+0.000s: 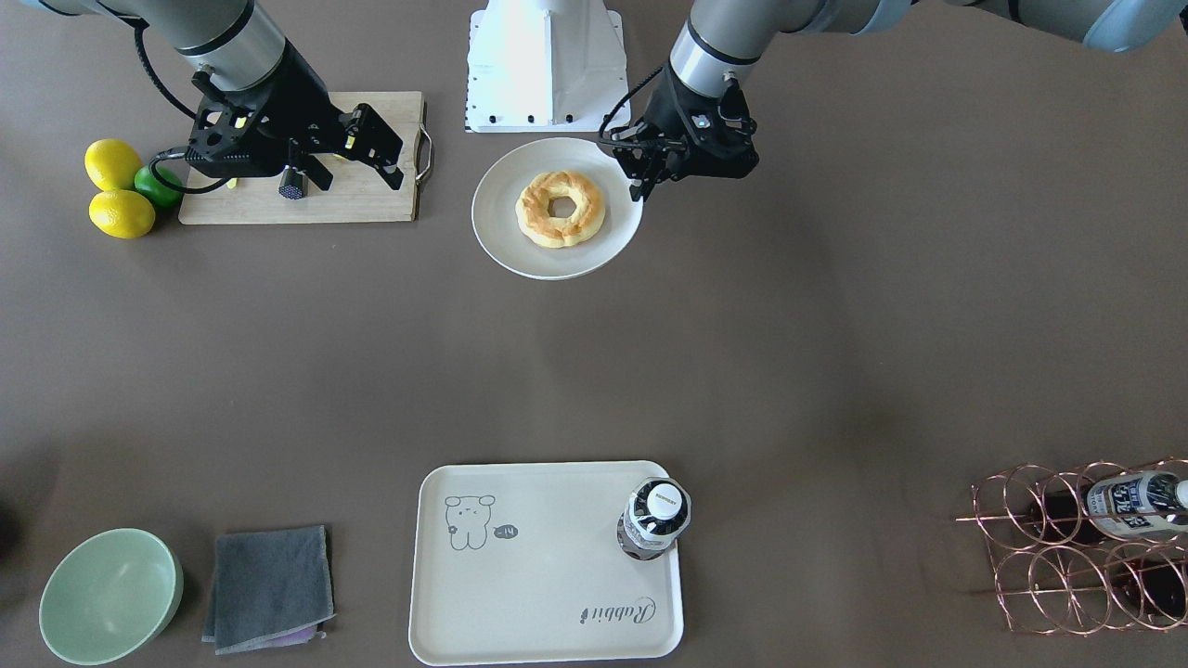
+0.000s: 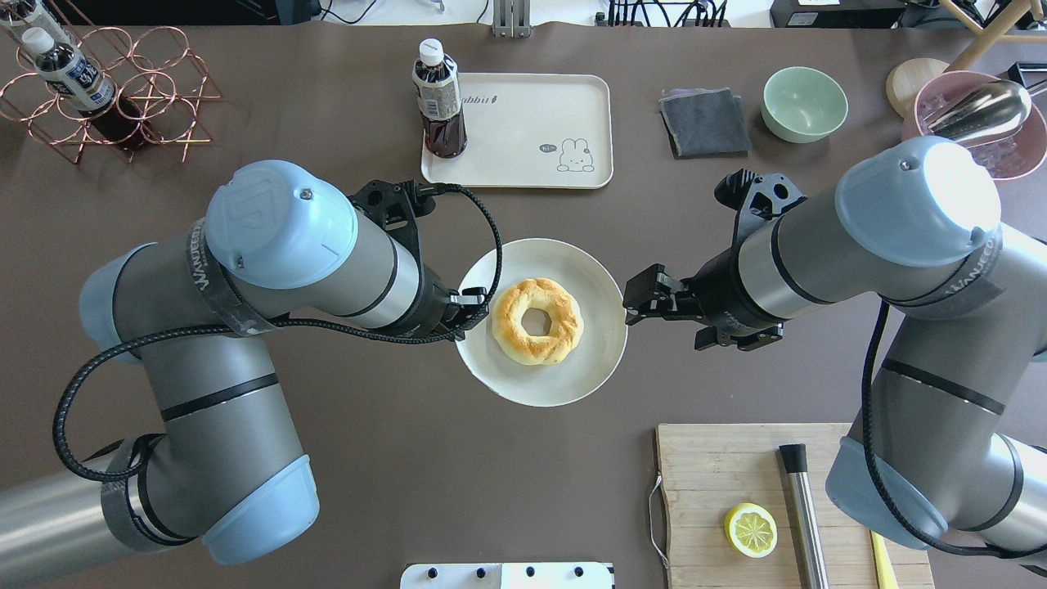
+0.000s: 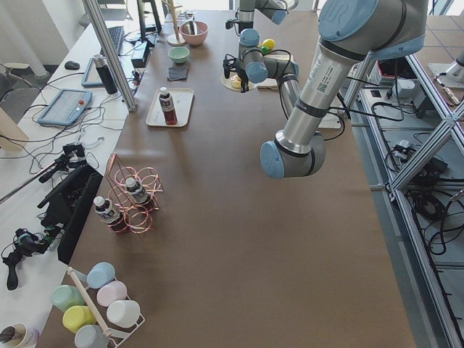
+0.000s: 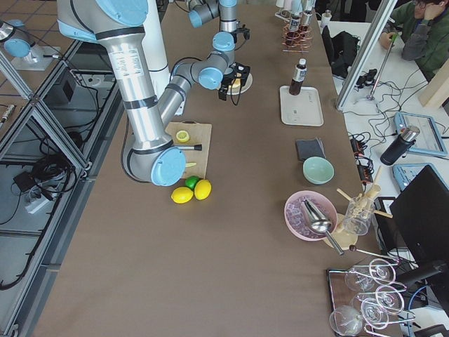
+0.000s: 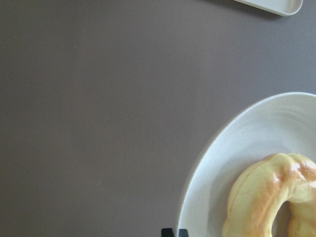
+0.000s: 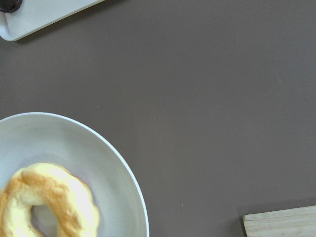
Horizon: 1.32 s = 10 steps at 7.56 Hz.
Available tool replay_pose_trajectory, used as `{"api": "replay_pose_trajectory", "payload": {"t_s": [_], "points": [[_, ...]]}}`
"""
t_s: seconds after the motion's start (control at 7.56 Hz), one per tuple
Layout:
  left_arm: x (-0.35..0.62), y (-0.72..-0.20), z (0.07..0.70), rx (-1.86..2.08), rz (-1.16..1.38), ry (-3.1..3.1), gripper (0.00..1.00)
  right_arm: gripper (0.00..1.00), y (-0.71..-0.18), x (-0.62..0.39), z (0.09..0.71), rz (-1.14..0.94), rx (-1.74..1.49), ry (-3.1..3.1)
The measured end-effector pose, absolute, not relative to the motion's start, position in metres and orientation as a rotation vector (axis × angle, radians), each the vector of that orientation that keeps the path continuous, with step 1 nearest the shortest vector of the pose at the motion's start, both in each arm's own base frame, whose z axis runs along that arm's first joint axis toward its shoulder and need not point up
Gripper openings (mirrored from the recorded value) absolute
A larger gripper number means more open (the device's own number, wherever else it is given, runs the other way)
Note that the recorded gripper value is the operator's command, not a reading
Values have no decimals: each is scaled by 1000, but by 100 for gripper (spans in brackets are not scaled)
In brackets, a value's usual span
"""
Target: Place donut on tray
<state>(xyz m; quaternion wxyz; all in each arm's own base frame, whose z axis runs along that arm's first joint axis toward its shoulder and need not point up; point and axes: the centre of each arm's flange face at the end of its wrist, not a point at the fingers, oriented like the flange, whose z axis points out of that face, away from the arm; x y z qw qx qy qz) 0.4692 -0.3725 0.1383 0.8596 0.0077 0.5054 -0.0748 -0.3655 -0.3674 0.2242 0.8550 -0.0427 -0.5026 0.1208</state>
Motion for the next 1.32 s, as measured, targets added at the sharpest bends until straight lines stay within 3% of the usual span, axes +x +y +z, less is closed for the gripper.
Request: {"api": "replay_pose_trajectory", "payload": {"t_s": [0.53, 1.06, 1.19, 1.32], "points": [[473, -371, 126, 23, -158, 1074, 0, 54, -347, -391, 215, 339, -90, -1054], [470, -370, 123, 24, -163, 1082, 0, 15, -339, -402, 216, 396, -98, -1044], [470, -370, 123, 24, -164, 1083, 0, 0, -338, -403, 215, 412, -103, -1044], [469, -370, 122, 24, -164, 1084, 0, 0, -338, -403, 213, 431, -111, -1047]]}}
